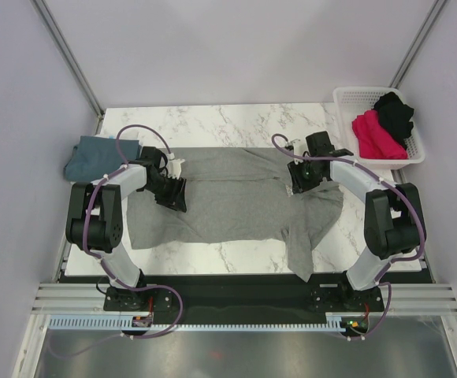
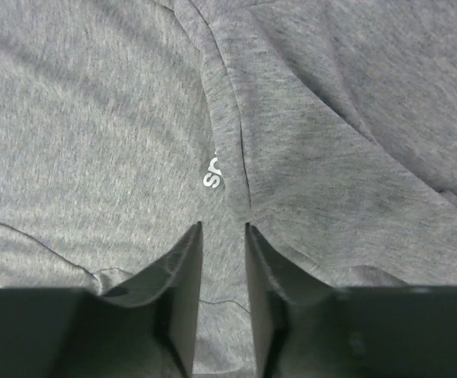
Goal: Fold and stack the t-shirts
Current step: Fold the tshirt
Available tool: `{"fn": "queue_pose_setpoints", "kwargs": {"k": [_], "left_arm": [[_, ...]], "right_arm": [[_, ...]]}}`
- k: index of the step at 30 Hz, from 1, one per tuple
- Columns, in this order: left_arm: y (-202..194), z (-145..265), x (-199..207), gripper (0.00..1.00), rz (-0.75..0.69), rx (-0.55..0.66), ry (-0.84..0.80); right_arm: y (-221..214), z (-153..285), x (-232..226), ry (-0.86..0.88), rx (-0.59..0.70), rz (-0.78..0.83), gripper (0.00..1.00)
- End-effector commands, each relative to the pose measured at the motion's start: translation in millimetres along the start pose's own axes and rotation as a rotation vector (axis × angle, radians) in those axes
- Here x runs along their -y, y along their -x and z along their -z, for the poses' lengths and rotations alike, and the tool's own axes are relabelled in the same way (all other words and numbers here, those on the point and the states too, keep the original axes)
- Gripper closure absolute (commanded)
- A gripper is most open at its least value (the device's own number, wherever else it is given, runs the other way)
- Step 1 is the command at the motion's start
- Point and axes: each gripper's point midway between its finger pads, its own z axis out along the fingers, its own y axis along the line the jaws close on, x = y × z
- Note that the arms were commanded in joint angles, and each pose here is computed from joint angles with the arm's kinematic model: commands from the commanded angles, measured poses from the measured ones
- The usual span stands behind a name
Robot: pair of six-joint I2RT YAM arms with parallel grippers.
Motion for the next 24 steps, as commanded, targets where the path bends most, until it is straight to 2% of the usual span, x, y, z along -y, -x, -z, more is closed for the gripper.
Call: {"fn": "queue_pose_setpoints", "kwargs": {"k": [1, 6, 12, 16, 18, 21, 24], "left_arm": [[4.9, -4.5, -5.7, 0.49, 0.001, 0.005, 0.030], [5.3, -1.9, -4.4, 0.49, -0.008, 0.011, 0.030], [29.0, 14.9, -4.0, 0.49, -0.041, 0.057, 0.041], [40.9, 19.9, -11.4, 0.49, -0.034, 0.059, 0.041], [34.1, 14.3, -14.0, 0.50, -0.012, 0.020, 0.026], [29.7, 8.3, -17.7, 0.50, -0.001, -0.002, 0.020], [52.4, 11.1, -30.1, 0.50, -0.008, 0.032, 0.040]], "right_arm": [[22.3, 12.1, -1.8, -0.002, 0.060, 0.014, 0.62], [69.1, 30.5, 24.3, -0.072, 0.177, 0.002, 0.61], [103.6, 26.3, 80.3, -0.169, 0.241, -0.082, 0.61], [97.9, -8.5, 121.0, -0.195, 0.187, -0.169, 0.61], [93.5, -24.9, 136.6, -0.199, 0.162, -0.199, 0.61], [94.1, -37.2, 147.9, -0.203, 0.151, -0.208, 0.62], [94.7, -46.3, 152.6, -0.202, 0.143, -0.208, 0.62]]}}
